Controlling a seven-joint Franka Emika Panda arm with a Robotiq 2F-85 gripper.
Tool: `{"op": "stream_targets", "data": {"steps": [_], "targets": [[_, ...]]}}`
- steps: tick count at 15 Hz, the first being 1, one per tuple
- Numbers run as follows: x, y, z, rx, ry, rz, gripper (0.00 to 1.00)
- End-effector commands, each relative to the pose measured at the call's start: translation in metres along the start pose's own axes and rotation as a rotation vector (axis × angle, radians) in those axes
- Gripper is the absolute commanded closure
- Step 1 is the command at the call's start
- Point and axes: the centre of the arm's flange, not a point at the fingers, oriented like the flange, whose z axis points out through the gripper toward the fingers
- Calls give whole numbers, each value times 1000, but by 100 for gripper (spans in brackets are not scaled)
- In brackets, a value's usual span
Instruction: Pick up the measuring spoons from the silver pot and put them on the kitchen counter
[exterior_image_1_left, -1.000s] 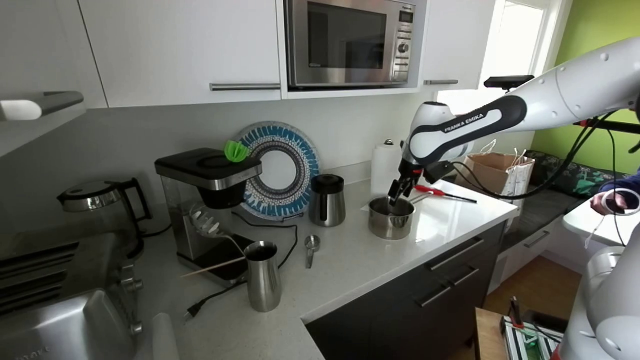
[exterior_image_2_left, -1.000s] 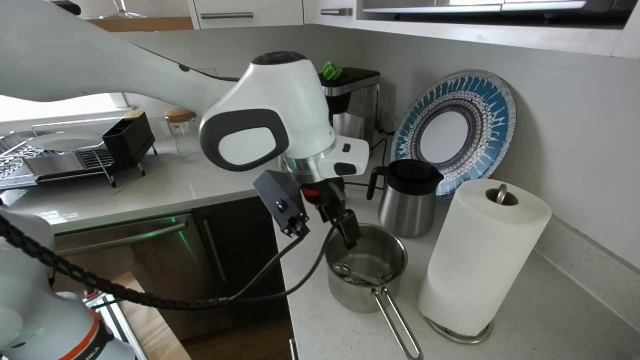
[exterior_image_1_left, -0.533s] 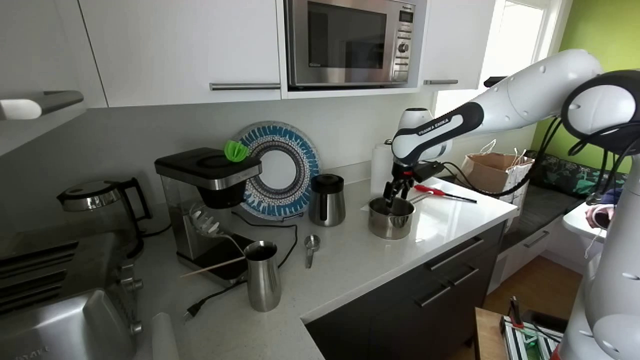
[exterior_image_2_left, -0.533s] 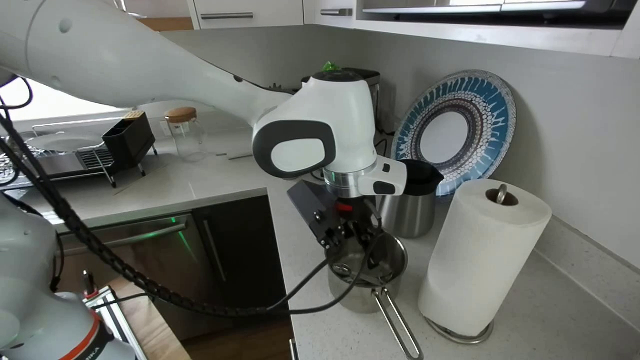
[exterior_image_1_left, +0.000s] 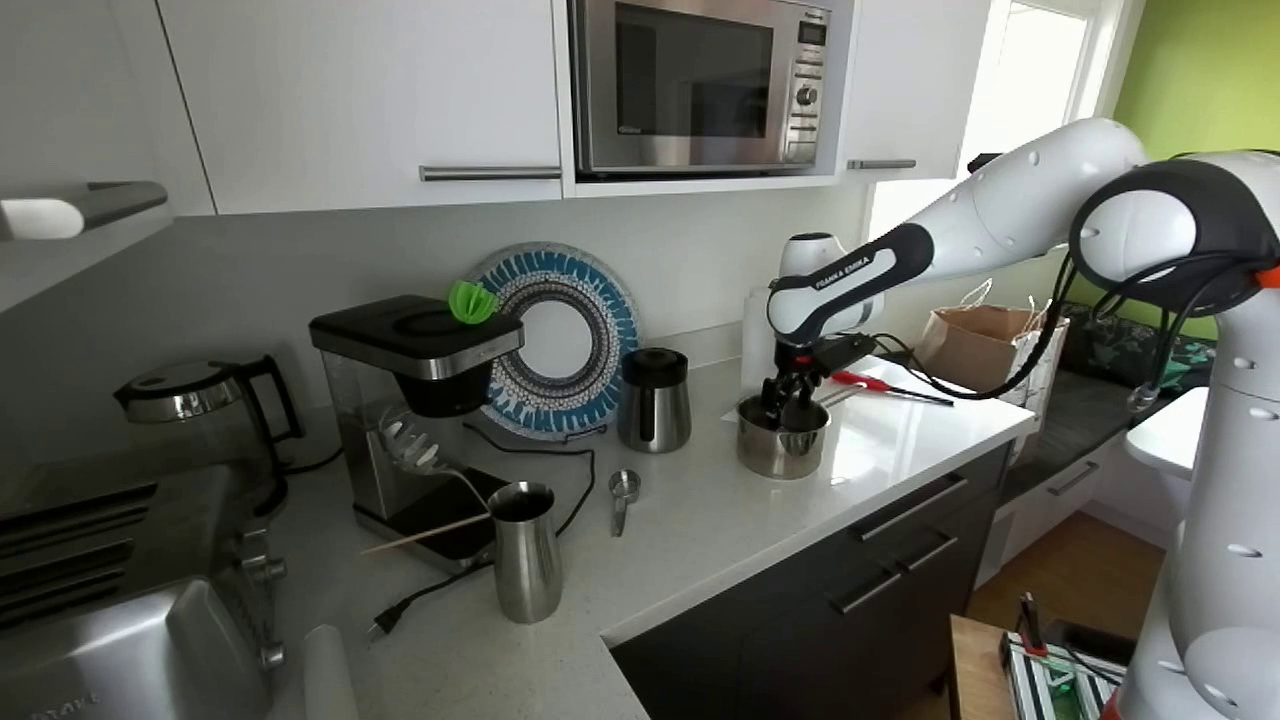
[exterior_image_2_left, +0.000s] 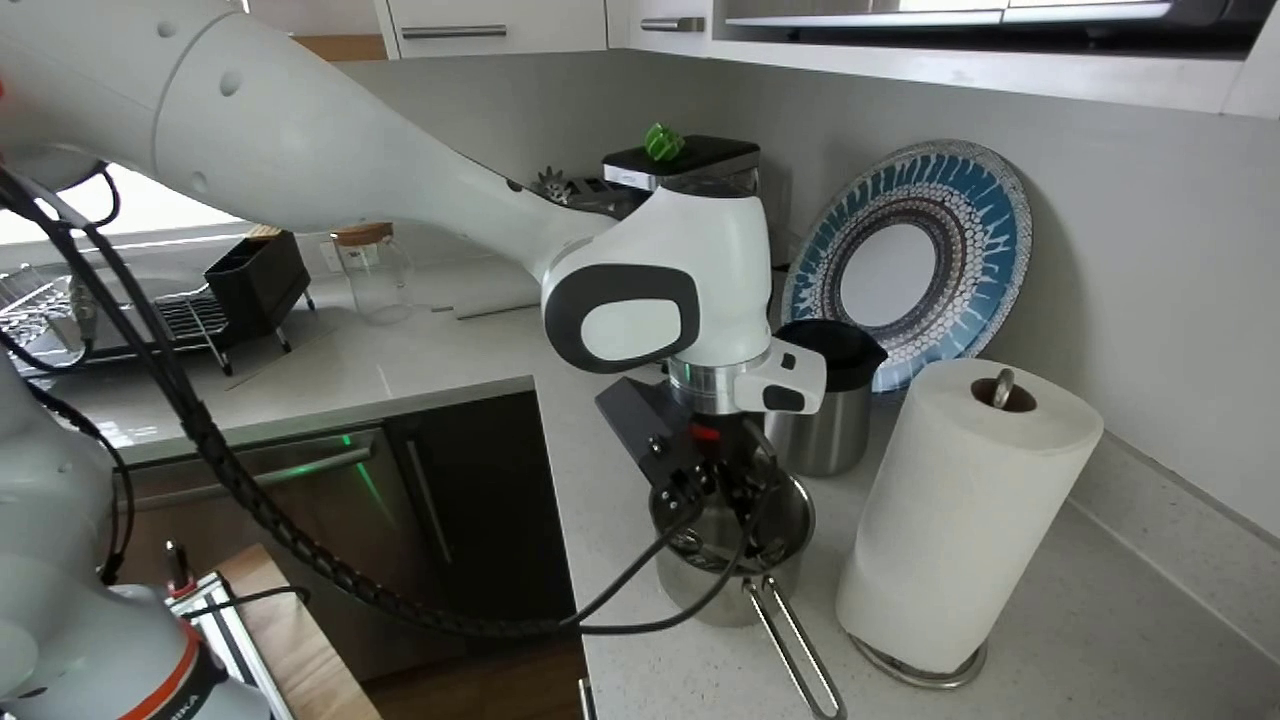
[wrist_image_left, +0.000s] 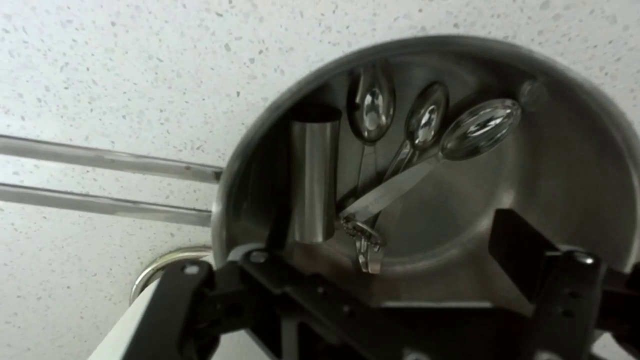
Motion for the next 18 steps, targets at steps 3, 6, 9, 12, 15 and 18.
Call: {"op": "stream_targets", "data": {"steps": [3,6,9,12,15,18], "targets": [[3,-14,52,10,-147,-40,0],[5,-26,74,13,-191,-72,0],[7,-25,76,8,-215,-76,0],[10,-27,78,-6,-237,-71,34],[11,-31,87,-16,-264,-72,58],[13,-30,84,-27,-287,-67,79]]}}
